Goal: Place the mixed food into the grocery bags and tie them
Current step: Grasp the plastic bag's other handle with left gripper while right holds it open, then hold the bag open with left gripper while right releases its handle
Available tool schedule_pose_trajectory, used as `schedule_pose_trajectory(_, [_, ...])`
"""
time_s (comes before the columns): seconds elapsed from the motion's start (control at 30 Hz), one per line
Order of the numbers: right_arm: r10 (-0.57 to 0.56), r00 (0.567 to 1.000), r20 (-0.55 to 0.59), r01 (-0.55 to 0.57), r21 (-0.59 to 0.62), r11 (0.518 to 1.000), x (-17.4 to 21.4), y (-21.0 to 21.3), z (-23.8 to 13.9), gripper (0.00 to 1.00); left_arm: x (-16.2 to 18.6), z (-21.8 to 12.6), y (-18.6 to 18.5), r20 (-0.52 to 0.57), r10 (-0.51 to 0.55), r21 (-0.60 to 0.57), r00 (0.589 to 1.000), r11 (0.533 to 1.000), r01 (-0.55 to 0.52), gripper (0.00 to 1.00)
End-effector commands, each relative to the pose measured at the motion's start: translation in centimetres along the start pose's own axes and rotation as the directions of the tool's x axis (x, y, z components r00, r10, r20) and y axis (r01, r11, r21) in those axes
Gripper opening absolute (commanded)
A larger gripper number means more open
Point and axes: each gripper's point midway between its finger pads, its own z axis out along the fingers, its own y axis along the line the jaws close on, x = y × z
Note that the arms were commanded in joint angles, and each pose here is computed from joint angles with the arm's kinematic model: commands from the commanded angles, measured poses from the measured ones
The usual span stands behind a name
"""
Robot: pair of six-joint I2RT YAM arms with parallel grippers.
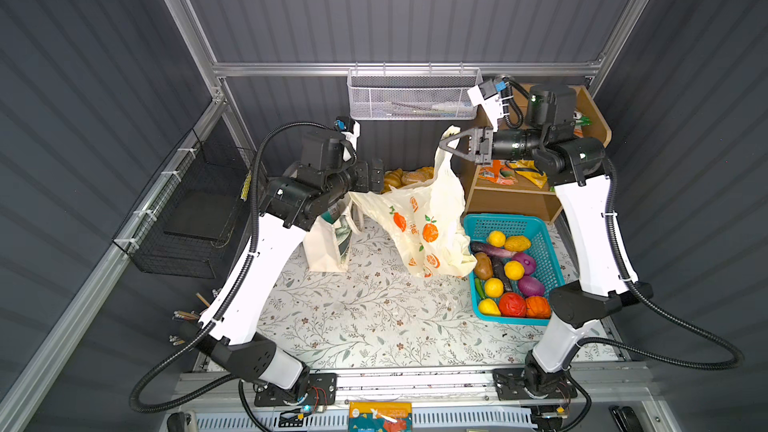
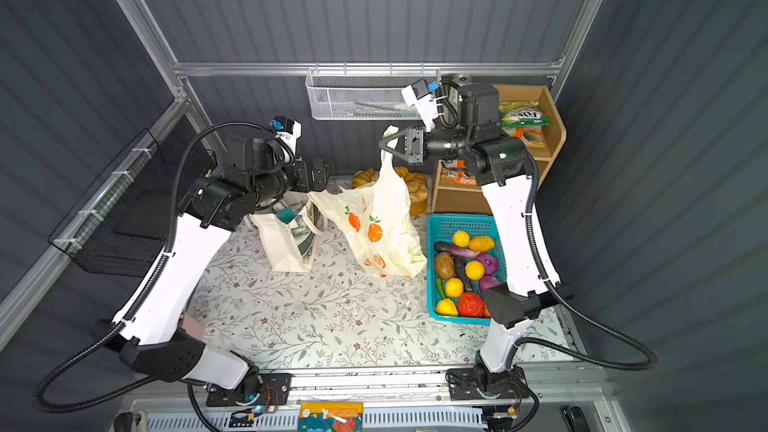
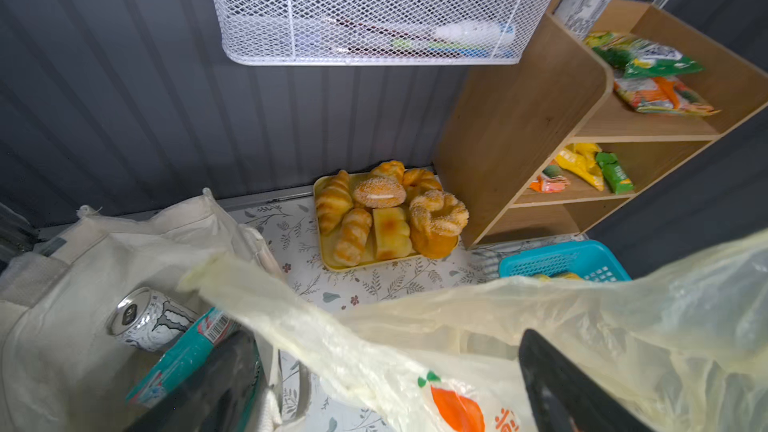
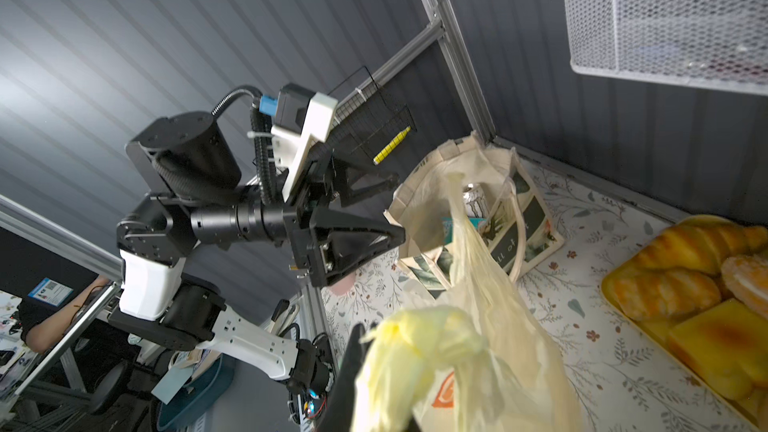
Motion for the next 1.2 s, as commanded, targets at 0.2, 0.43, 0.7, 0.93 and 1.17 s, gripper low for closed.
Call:
schedule_pose_trajectory(0.2, [-0.019,1.000,-0.005,0.019,0.297,0.955,0.7,-4.0,-1.3,0.00,4.7,5.8,-1.4,-0.223,0.145,0.116,0.964,0.986,-0.121,1.00])
schedule_pose_trajectory(0.43, [-0.136,0.987,0.085,0.078,0.484,0.872,-2.1,-5.2,-4.4,0.00,10.8,8.4,-4.1,-0.449,0.126,0.280,0.885,0.960,0.006,1.00])
schedule_pose_trajectory(0.7, [-0.220,0.970,0.100,0.156,0.435,0.887,-3.7,-5.8,-3.3,0.00,12.3,2.3,-13.6,-0.425,0.164,0.625,0.890,0.765,0.157,1.00])
schedule_pose_trajectory(0.93, [-0.234,0.968,0.088,0.209,0.232,0.950,-3.2,-2.9,-1.4,0.00,2.4,-1.5,-5.9,-0.054,-0.017,0.315,0.998,0.949,0.033,1.00])
schedule_pose_trajectory(1.17, [-0.275,0.959,0.065,0.266,0.116,0.957,-1.9,-0.6,0.1,0.00,0.0,-1.2,-4.4,-0.032,0.096,0.234,0.995,0.968,-0.086,1.00])
